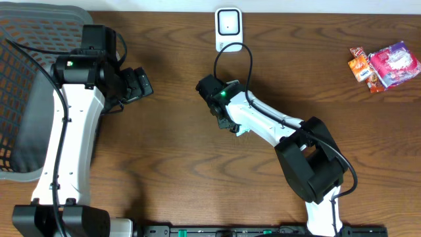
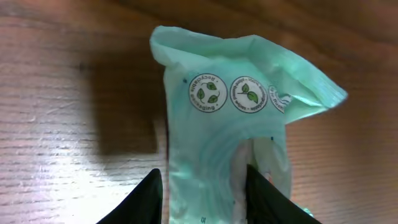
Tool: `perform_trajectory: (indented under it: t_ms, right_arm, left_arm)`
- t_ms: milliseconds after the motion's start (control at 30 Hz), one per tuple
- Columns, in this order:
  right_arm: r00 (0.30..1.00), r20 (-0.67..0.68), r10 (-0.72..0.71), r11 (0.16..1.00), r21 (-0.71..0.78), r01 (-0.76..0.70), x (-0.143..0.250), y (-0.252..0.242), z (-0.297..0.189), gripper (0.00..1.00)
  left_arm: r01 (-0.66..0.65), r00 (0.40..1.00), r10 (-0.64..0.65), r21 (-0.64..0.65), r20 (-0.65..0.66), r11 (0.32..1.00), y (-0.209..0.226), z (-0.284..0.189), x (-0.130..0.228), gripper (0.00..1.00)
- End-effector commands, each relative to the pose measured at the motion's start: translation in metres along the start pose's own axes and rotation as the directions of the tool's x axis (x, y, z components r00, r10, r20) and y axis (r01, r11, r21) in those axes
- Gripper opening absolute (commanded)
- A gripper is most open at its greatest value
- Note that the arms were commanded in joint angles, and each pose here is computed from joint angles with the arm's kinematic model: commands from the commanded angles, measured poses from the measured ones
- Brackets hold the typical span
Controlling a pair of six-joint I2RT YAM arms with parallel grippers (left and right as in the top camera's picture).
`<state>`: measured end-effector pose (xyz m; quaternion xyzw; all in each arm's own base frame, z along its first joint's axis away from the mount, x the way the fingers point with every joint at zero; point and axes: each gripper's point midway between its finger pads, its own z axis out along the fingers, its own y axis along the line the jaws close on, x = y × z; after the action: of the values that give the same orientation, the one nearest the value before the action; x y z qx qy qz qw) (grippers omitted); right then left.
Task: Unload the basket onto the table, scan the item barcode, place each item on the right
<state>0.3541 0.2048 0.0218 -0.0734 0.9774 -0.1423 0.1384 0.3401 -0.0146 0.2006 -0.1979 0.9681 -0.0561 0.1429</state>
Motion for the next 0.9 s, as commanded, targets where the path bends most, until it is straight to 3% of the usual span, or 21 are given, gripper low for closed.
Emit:
perform_trajectory:
  t_ms: [0, 400, 500, 667, 800, 867]
  right_arm:
    - [0.999, 0.032, 0.029, 0.999, 0.02, -0.029, -0.005, -0.005, -0.004, 0.38]
    - [0.996, 0.089, 0.01, 0.999, -0.047, -0.006, -0.057, -0.02, -0.078, 0.46]
    - [1.0, 0.023, -0.003, 0.999, -0.038, 0.004, -0.049, -0.037, -0.07, 0.73]
    - [0.991, -0.128, 0.033, 0.991, -0.124, -0.049, -0.025, -0.045, -0.045, 0.72]
    - [0.978, -0.206, -0.028, 0.939, -0.341, -0.045, -0.005, -0.019, -0.019, 0.61]
    - [0.975, -0.221, -0.024, 0.933, -0.356, -0.058, 0.003, -0.016, -0.009, 0.54]
  left_arm:
    - [0.002, 1.0, -0.002, -0.007, 0.01, 1.0, 0.003, -0.003, -0.001, 0.98]
    - [0.002, 1.0, -0.002, -0.007, 0.01, 1.0, 0.003, -0.003, -0.001, 0.98]
    - [0.002, 1.0, -0.002, -0.007, 0.01, 1.0, 0.003, -0.003, -0.001, 0.98]
    - [0.002, 1.0, -0.002, -0.007, 0.01, 1.0, 0.003, -0.003, -0.001, 0.98]
    - [0.002, 1.0, -0.002, -0.007, 0.01, 1.0, 0.003, -0.003, -0.001, 0.98]
    - [0.002, 1.0, -0.002, -0.007, 0.01, 1.0, 0.003, -0.003, -0.001, 0.98]
